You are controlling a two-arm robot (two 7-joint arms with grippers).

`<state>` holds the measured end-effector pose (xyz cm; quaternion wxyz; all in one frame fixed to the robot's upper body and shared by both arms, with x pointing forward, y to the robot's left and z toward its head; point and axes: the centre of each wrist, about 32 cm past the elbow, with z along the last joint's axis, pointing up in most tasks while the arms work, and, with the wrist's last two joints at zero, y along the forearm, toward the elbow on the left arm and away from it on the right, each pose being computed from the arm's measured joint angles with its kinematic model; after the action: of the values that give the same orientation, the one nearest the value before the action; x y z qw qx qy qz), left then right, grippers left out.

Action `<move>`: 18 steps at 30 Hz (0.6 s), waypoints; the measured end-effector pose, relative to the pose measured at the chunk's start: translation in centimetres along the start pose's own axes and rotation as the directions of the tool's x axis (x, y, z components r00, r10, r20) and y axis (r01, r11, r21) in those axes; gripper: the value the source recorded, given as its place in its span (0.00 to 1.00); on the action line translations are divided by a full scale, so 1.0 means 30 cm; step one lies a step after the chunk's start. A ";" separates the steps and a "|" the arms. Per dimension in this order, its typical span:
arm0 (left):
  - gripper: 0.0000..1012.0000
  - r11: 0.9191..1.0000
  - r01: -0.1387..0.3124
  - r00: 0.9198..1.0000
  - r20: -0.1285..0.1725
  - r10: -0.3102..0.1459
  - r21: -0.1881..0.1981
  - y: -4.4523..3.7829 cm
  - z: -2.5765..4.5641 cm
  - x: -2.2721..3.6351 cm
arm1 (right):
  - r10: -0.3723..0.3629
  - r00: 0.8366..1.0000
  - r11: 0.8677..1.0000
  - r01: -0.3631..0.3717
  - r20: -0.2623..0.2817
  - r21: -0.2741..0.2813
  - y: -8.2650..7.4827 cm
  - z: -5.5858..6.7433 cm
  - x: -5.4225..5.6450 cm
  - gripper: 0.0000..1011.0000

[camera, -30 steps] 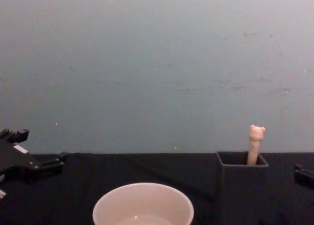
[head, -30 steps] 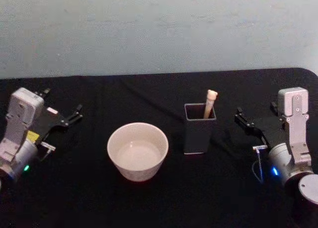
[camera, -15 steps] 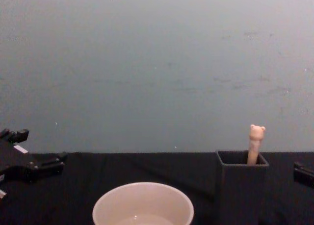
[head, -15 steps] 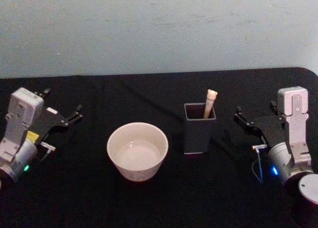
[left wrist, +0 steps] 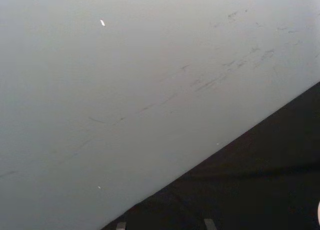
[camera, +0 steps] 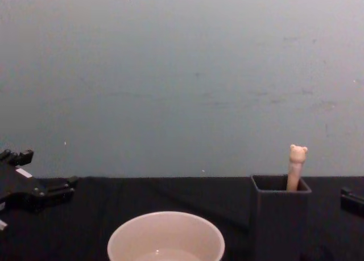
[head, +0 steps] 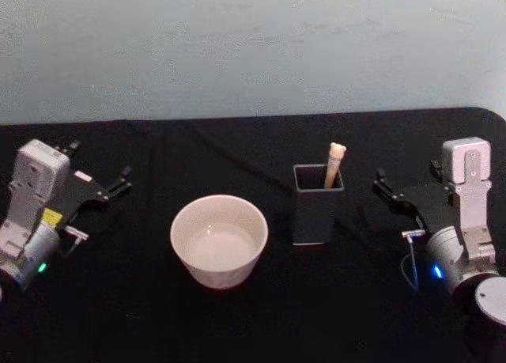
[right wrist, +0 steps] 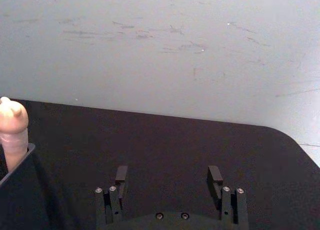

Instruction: Pick up the stirring spoon with one hand, stir inside the cup, then place it back in its original position.

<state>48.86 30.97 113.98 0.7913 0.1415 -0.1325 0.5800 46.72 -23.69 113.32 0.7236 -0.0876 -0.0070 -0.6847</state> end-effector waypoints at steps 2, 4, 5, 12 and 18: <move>0.99 1.000 0.000 1.000 0.000 0.000 0.000 0.000 0.000 0.000 | 0.000 1.000 1.000 0.000 0.000 0.000 0.000 0.000 0.000 0.99; 0.99 1.000 0.000 1.000 0.000 0.000 0.000 0.000 0.000 0.000 | 0.000 1.000 1.000 0.000 0.000 0.000 0.000 0.000 0.000 0.99; 0.99 1.000 0.000 1.000 0.000 0.000 0.000 0.000 0.000 0.000 | 0.000 1.000 1.000 0.000 0.000 0.000 0.000 0.000 0.000 0.99; 0.99 1.000 0.000 1.000 0.000 0.000 0.000 0.000 0.000 0.000 | 0.000 1.000 1.000 0.000 0.001 0.000 0.000 0.000 0.000 0.99; 0.99 1.000 0.000 1.000 0.000 0.000 0.000 0.000 0.000 0.000 | 0.000 1.000 1.000 0.000 0.000 0.000 0.000 0.000 0.000 0.99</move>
<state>48.86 30.97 113.98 0.7913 0.1415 -0.1325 0.5799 46.72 -23.69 113.33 0.7235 -0.0876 -0.0073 -0.6847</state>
